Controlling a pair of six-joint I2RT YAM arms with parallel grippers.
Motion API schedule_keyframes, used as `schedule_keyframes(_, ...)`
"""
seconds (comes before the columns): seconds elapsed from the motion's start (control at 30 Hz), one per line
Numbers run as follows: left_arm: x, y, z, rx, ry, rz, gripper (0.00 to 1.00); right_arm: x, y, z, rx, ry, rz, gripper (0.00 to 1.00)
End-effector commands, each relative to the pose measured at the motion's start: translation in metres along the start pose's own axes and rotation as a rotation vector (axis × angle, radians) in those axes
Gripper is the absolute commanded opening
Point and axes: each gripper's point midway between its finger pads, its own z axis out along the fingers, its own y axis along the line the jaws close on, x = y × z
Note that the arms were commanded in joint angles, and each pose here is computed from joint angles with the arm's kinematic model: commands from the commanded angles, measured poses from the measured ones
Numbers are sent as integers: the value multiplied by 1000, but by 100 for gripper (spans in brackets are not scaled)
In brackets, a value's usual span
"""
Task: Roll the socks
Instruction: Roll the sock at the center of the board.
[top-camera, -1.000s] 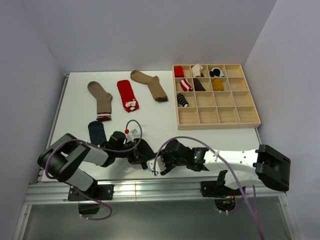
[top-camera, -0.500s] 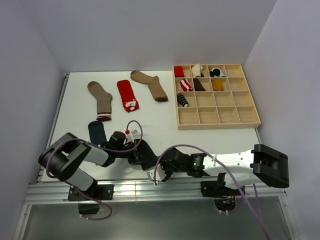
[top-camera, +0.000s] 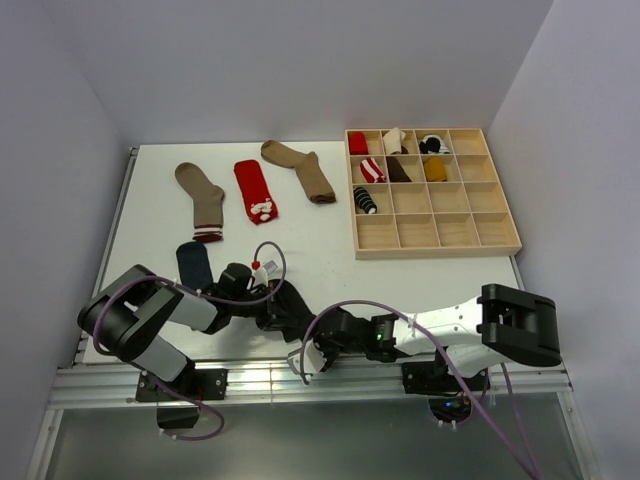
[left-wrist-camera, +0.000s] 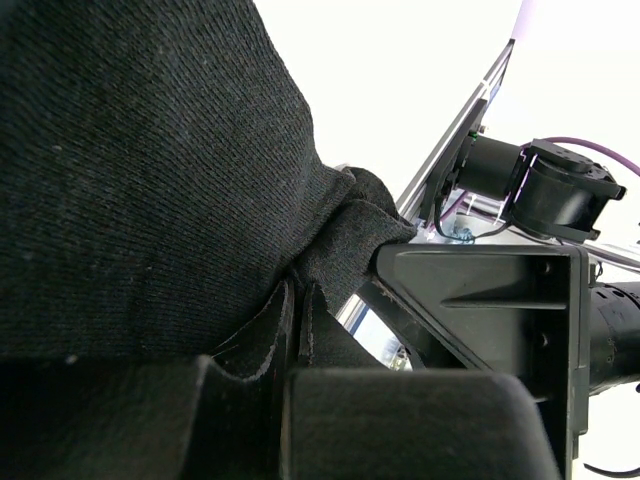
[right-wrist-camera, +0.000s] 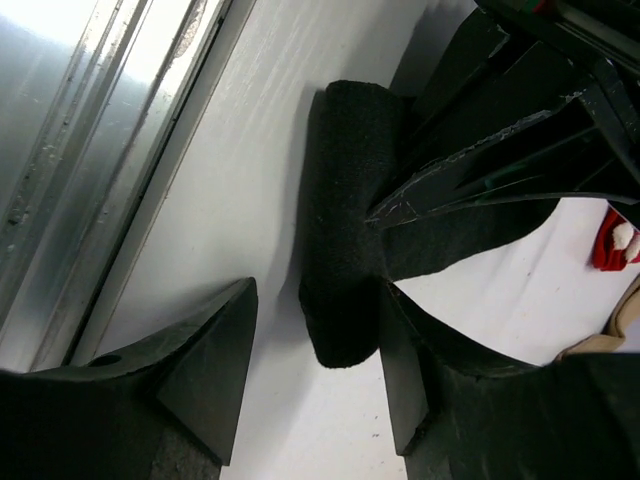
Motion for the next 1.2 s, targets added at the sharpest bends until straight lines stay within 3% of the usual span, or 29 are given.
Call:
schedule_keyframes(0.0, 9, 16, -1, -54, 33, 1, 0, -5, -11, 5, 46, -6, -33, 57)
schedule_keyframes(0.23, 11, 10, -3, -38, 41, 8, 0, 1, -12, 14, 53, 30, -49, 44)
schedule_keyframes(0.27, 11, 9, -4, -33, 39, 9, 0, 3, -12, 15, 52, 36, -49, 35)
schedule_keyframes(0.43, 0, -3, -5, -23, 3, 41, 3, 10, -5, 18, 19, 74, -62, 15)
schedule_keyframes(0.57, -18, -25, -12, -18, -64, 89, 17, 11, 0, 11, -6, 77, -52, 13)
schedule_keyframes(0.67, -33, -39, -16, -26, -110, 129, 20, 16, 4, 9, -28, 104, -44, 12)
schedule_keyframes(0.97, -60, -27, -30, -184, -211, 108, 17, 28, 14, 2, -48, 145, -14, 11)
schedule_keyframes(1.17, -55, -7, -32, -279, -194, 70, 14, 30, 14, -4, -54, 161, -10, 11)
